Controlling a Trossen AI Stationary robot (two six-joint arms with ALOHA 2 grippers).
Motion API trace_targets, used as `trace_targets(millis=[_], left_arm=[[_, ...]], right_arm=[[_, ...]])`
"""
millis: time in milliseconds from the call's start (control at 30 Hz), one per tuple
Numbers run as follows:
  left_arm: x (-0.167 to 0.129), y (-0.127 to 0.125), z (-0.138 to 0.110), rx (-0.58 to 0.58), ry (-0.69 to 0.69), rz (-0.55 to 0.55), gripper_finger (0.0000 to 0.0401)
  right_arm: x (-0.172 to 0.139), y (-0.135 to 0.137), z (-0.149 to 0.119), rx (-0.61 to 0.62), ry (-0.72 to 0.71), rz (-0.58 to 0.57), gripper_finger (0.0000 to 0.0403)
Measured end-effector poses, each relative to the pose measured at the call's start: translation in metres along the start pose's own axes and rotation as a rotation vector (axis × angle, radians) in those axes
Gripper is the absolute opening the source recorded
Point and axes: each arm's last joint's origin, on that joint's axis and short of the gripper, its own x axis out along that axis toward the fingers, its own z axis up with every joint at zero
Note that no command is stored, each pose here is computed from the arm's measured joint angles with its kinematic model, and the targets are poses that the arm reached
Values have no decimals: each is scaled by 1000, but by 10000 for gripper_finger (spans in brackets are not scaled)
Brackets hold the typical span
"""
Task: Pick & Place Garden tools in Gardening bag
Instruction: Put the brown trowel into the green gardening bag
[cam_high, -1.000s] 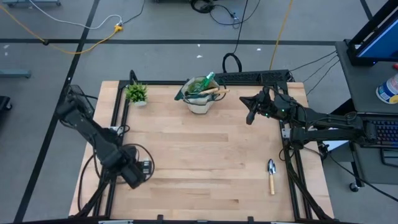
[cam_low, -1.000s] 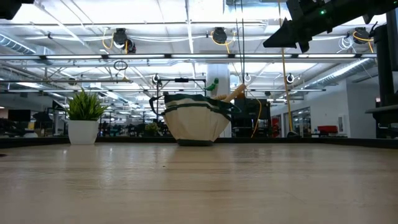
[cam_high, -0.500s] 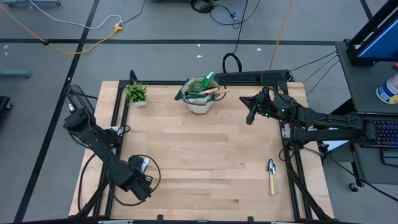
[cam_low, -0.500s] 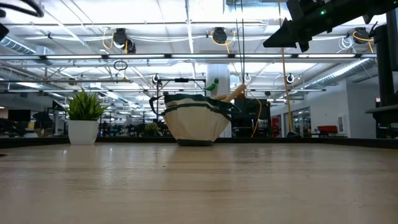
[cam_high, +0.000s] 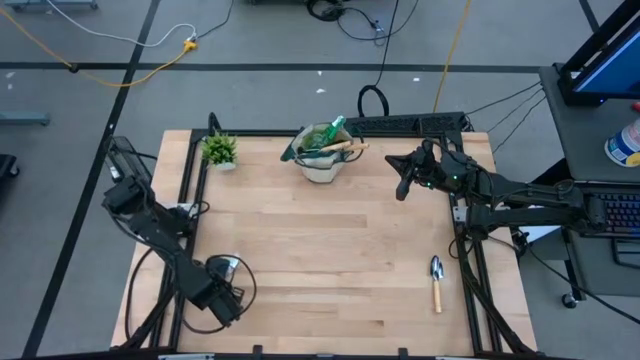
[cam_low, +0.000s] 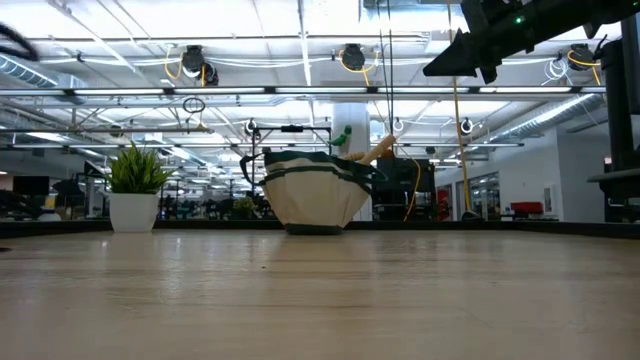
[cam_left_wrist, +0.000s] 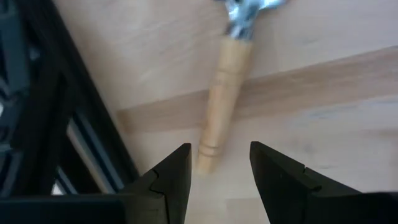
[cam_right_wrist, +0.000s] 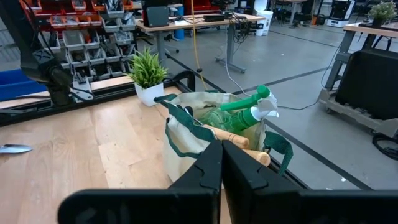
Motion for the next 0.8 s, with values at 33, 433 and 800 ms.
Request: trace_targets(millis=[33, 433, 800], left_arm=[[3, 1, -2, -1, 7, -3, 170], [42, 9, -8, -53, 76, -95, 170], [45, 8, -4, -23, 39, -123, 78]], right_arm=[[0, 0, 0, 0, 0, 0, 0], [0, 0, 0, 1, -1, 1, 0], [0, 0, 0, 28, -3, 1, 0]])
